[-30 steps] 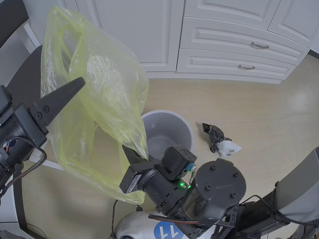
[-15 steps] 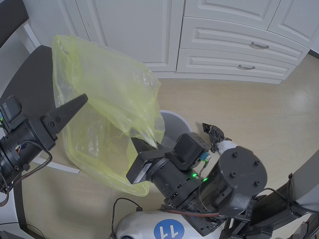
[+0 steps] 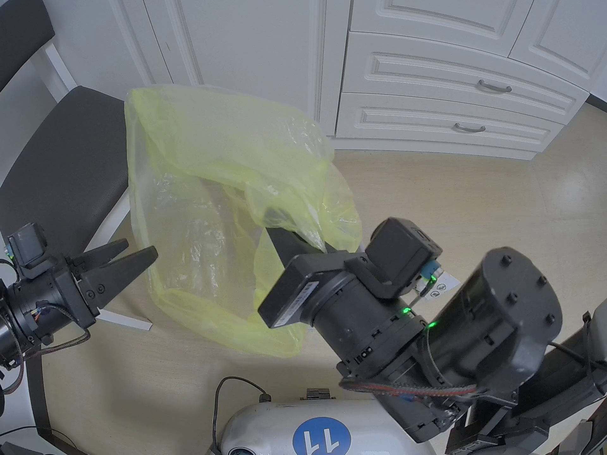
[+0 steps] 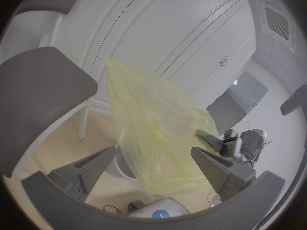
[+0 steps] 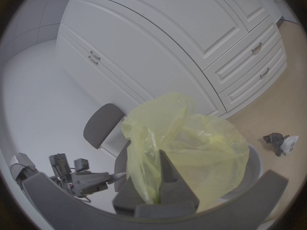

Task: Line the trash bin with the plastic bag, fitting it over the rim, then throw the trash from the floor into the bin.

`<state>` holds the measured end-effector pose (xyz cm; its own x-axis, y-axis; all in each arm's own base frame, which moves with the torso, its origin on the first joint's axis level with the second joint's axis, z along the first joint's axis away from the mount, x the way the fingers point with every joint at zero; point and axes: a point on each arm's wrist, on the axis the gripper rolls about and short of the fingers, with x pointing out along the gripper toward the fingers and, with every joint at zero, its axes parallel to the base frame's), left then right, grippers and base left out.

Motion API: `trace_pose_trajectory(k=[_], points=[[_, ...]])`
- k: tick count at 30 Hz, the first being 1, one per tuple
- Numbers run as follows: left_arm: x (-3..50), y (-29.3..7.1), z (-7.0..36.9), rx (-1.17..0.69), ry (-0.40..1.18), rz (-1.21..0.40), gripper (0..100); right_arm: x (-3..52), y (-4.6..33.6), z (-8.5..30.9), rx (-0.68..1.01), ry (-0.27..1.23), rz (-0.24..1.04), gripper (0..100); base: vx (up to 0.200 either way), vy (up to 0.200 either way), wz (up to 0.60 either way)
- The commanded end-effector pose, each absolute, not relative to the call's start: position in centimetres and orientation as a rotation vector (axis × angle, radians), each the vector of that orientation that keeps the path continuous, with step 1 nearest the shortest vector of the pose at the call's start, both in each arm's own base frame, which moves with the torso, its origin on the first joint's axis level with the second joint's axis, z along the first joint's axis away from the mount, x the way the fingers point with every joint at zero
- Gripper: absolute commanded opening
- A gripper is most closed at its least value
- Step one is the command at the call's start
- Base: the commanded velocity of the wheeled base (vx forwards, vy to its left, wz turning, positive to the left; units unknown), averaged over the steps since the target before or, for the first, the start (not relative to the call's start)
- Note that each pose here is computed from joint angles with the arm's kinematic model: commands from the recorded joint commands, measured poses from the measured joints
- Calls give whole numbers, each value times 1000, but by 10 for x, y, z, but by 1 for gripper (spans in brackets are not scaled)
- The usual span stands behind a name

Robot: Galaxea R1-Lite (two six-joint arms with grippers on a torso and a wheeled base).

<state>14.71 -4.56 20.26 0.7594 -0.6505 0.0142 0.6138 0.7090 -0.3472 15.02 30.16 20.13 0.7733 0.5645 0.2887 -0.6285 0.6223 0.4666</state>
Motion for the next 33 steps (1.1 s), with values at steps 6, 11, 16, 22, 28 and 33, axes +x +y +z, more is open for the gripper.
trace_pose_trajectory(k=[6,11,16,22,28,33], points=[[205,-45,172,-394,194,-573,100,114,286,225,581,-147,748,0,0,0,0],[204,-43,185,-532,92,-594,100,101,278,227,538,-152,760,0,0,0,0],[205,-43,186,-592,60,-609,100,96,270,229,484,-141,761,0,0,0,0],[210,-45,181,-602,74,-613,100,86,252,233,421,-88,778,0,0,0,0],[202,-54,178,-675,69,-692,100,69,225,226,288,18,842,0,0,0,0],[192,-56,170,-657,82,-765,100,69,223,226,280,24,851,0,0,0,0]])
